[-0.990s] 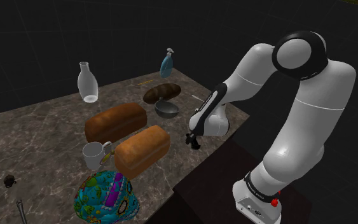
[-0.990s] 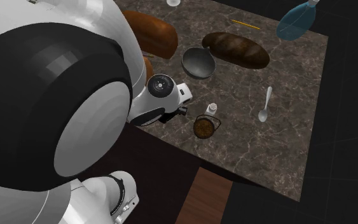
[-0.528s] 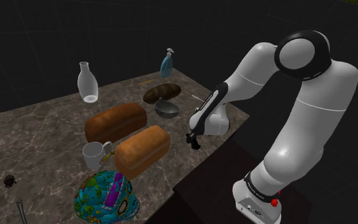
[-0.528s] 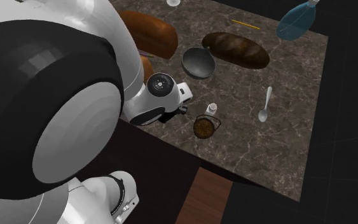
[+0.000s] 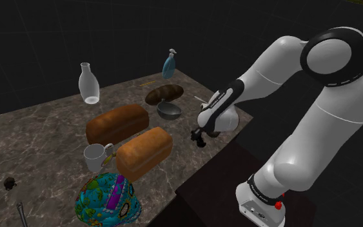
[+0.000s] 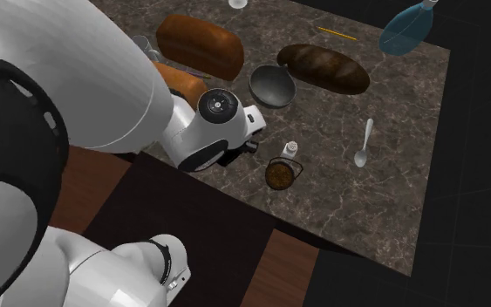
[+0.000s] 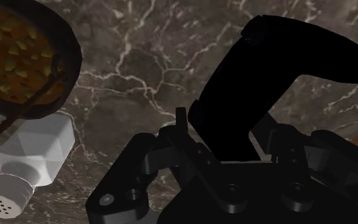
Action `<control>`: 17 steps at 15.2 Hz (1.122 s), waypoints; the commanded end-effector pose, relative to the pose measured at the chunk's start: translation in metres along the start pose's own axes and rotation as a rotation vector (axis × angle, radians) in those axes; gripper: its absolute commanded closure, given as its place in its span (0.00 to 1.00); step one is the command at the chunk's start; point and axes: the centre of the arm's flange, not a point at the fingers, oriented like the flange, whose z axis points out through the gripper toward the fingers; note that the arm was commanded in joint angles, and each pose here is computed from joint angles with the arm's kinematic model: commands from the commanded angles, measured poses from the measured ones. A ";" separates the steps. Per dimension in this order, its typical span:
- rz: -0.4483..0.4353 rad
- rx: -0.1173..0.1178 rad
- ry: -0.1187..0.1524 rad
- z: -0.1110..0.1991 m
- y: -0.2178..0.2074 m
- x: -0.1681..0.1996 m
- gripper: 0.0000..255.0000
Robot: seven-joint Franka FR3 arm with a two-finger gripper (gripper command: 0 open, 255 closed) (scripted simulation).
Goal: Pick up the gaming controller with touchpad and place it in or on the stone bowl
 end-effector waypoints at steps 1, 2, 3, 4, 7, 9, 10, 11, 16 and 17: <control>0.000 0.001 -0.001 -0.010 0.000 0.002 1.00; 0.000 0.001 -0.001 -0.016 0.000 0.003 1.00; 0.000 0.001 -0.001 -0.021 0.000 0.004 1.00; 0.000 0.001 -0.001 -0.026 0.000 0.005 1.00; 0.000 0.001 -0.001 -0.042 0.000 0.008 1.00; 0.000 0.001 -0.001 -0.052 0.000 0.009 1.00; 0.000 0.001 -0.001 -0.057 0.000 0.010 1.00; 0.000 0.001 -0.001 -0.063 0.000 0.011 1.00; 0.000 0.001 -0.001 -0.089 0.001 0.016 1.00; 0.000 0.001 -0.001 -0.094 0.001 0.016 1.00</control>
